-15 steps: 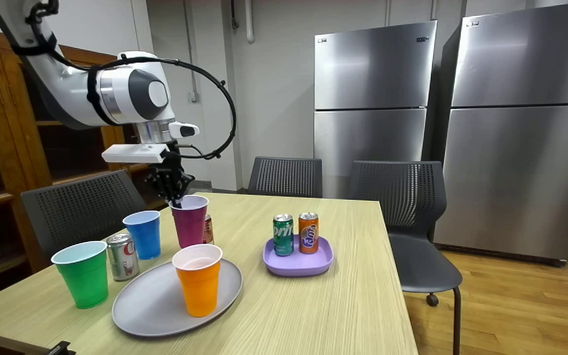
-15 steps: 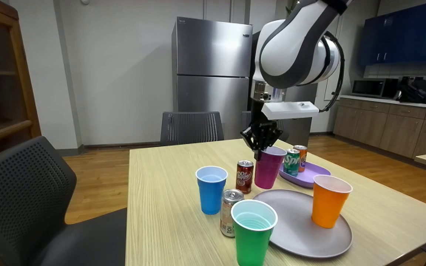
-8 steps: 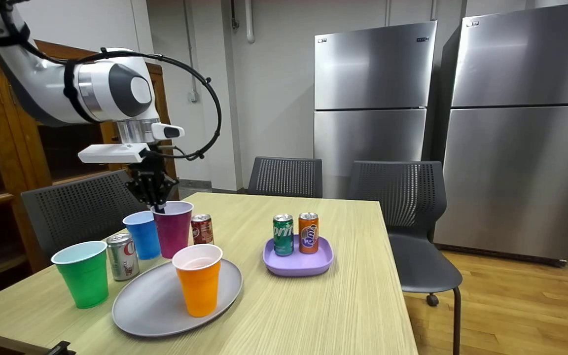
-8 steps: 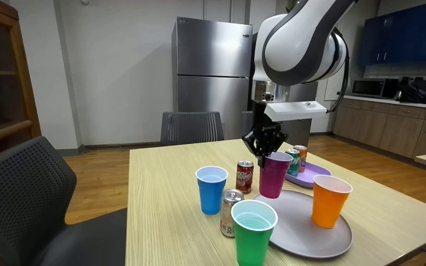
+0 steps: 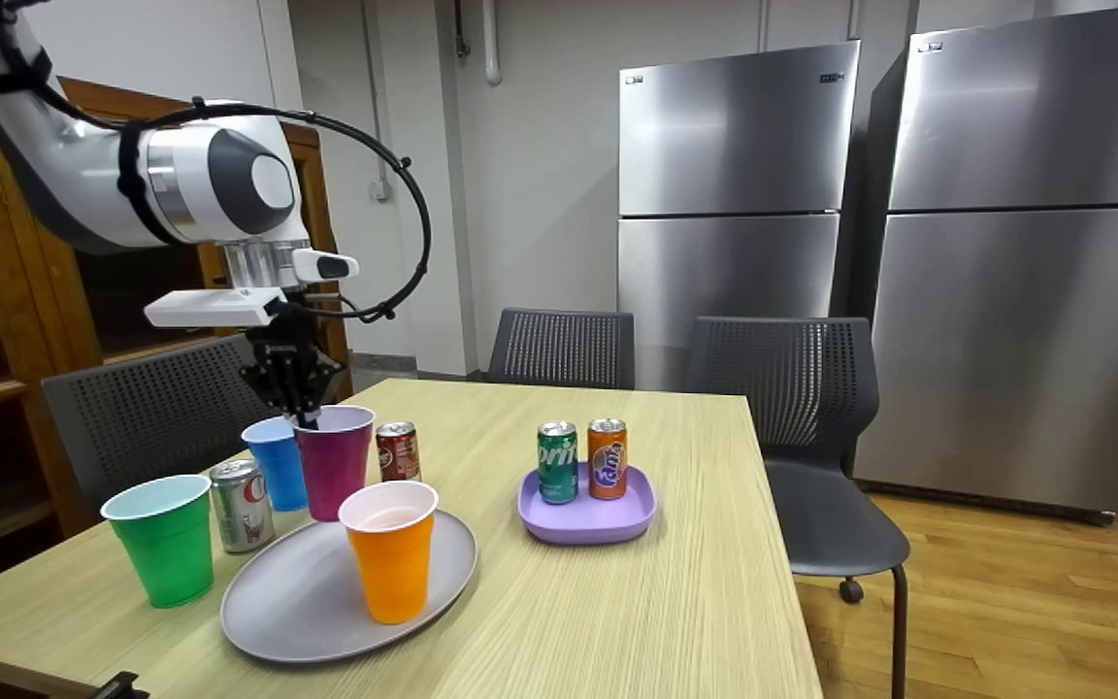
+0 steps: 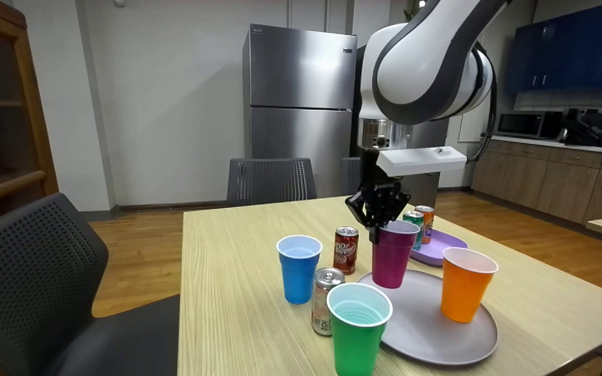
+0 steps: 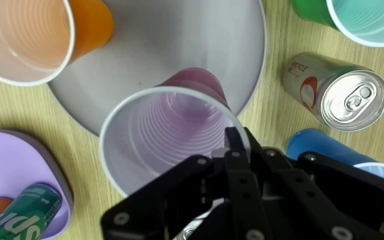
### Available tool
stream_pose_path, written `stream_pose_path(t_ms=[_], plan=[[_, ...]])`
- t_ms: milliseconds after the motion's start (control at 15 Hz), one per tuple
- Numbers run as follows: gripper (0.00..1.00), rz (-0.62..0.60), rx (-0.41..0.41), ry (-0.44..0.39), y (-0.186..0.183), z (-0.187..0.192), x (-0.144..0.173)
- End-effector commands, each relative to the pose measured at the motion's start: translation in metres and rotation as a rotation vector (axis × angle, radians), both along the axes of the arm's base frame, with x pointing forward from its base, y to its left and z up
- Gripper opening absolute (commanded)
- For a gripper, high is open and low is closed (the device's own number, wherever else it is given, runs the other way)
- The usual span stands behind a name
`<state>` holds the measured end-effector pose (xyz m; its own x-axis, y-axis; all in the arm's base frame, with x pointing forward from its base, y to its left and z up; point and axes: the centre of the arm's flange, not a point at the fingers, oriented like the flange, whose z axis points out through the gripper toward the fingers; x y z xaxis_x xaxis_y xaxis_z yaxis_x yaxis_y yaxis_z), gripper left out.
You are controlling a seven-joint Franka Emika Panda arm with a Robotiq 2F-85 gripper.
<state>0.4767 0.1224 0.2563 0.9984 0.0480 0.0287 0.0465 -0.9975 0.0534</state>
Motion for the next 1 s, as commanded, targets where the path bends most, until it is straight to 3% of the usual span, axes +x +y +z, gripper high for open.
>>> stream_pose_path(t_ms=[0, 933], plan=[[0.01, -0.033, -0.015, 0.011, 0.005, -0.003, 0.008], [0.01, -0.275, -0.073, 0.005, 0.022, -0.035, 0.042]])
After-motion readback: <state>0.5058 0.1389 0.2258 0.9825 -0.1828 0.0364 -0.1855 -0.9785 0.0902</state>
